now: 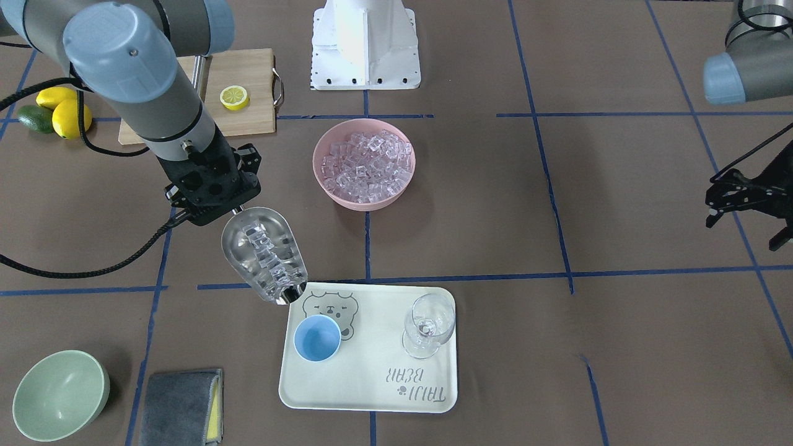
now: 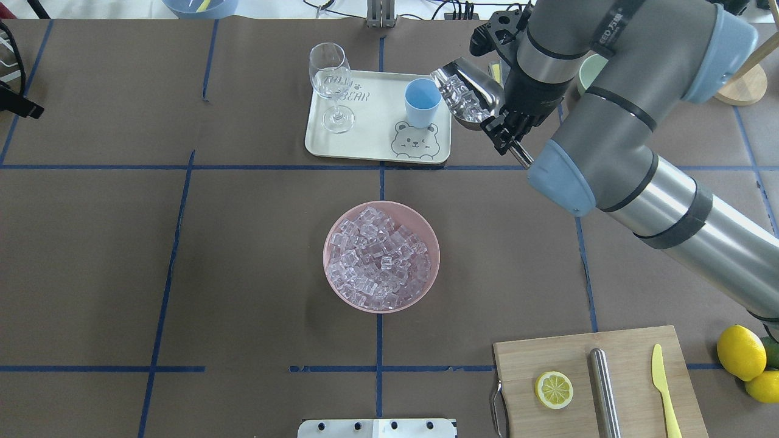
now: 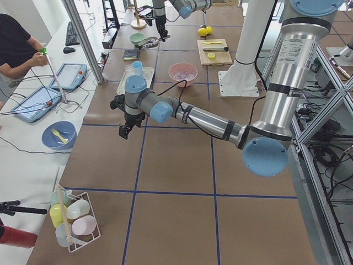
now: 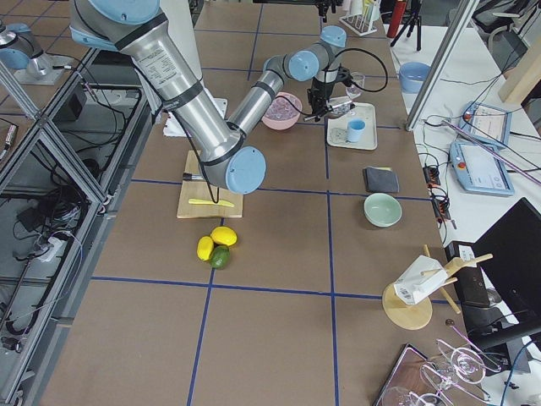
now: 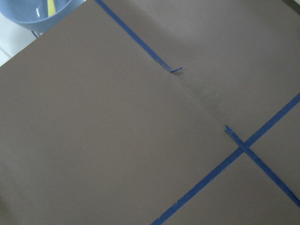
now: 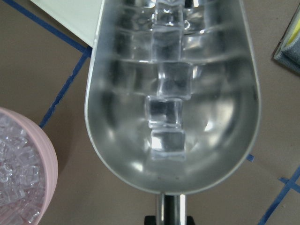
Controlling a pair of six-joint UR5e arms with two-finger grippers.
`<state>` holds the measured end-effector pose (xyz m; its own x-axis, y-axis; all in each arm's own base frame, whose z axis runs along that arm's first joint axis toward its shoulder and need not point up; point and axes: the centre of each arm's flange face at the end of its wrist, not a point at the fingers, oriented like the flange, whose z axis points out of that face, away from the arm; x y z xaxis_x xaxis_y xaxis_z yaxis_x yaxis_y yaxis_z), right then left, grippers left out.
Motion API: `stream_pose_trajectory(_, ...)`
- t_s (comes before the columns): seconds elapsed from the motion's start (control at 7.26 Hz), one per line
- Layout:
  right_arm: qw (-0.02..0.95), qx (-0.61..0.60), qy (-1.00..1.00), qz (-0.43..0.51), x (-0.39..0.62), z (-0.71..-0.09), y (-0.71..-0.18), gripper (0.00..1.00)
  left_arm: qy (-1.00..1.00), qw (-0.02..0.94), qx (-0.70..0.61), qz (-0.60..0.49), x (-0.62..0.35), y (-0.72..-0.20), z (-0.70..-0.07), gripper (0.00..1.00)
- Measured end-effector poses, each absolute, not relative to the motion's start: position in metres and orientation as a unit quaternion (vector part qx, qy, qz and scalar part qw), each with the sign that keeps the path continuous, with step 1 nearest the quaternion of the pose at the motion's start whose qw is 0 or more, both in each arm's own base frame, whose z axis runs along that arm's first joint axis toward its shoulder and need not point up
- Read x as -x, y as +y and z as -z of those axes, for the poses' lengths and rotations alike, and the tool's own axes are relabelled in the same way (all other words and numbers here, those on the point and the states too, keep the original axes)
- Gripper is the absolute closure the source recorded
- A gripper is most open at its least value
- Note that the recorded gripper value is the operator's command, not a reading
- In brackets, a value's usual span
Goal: Put ice in cup with scoop
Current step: 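Tilt the scoop over the blue cup to pour the ice in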
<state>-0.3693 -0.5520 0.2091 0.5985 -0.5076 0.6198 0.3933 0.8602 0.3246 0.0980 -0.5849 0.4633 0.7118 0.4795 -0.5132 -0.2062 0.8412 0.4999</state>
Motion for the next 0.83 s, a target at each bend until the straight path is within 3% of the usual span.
stream_pose_trajectory(0.55, 0.903, -0.028, -0.349, 0.248, 0.408, -0.224, -0.569, 1.0, 0.321, 0.909, -0.211, -0.162, -0.063, -0.591, -0.453, 0.0)
stream_pose_trajectory(0.83, 0.912, 0.008, -0.335, 0.236, 0.427, -0.199, -0.576, 1.0, 0.32, 0.909, -0.211, -0.163, -0.063, -0.591, -0.453, 0.0)
